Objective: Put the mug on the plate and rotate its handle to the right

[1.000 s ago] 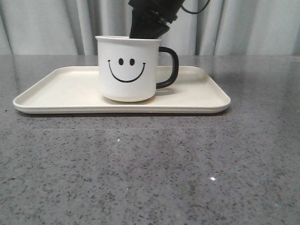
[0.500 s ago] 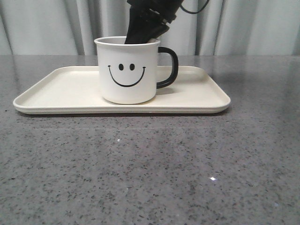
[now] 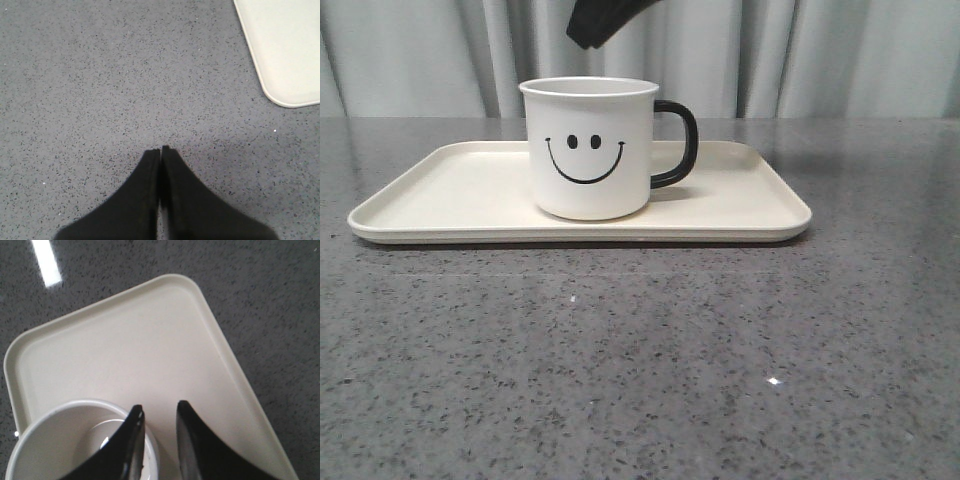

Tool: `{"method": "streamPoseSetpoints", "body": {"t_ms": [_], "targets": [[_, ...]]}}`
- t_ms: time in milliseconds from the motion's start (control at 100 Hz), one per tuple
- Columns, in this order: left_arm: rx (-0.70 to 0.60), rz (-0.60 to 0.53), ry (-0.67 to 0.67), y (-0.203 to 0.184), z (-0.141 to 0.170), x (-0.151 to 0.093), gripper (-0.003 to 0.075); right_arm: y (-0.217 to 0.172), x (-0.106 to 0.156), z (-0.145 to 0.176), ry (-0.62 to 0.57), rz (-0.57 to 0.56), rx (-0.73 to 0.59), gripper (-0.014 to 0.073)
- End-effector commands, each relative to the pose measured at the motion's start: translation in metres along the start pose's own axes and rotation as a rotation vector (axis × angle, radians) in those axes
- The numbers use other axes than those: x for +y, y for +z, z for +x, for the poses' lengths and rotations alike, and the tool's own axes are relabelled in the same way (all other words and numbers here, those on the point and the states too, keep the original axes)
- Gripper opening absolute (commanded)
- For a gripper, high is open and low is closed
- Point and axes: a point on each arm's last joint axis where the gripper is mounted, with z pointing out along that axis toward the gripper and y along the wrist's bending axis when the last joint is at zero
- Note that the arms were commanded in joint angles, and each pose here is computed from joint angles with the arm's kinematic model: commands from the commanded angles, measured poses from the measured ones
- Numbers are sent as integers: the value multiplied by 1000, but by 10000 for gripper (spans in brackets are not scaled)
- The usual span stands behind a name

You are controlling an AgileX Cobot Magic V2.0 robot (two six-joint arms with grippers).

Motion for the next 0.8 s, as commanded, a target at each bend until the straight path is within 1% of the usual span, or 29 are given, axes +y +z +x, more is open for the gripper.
{"method": "streamPoseSetpoints", "body": {"t_ms": [0,180,360,620,790], "targets": [[-68,3,-8,-5,-8,1,-20,-50,18,-27,-44,38,-136,194],[-68,3,-8,-5,-8,1,-20,-69,23,-40,-48,73,-205,194],[-68,3,-8,-5,-8,1,-20,-91,28,-46,-38,106,-255,194],[-75,6,-8,-5,-9,1,-20,-159,26,-44,22,232,-373,194],[-85,9,-8,-6,-9,1,-20,-210,33,-37,36,326,-445,194]]}}
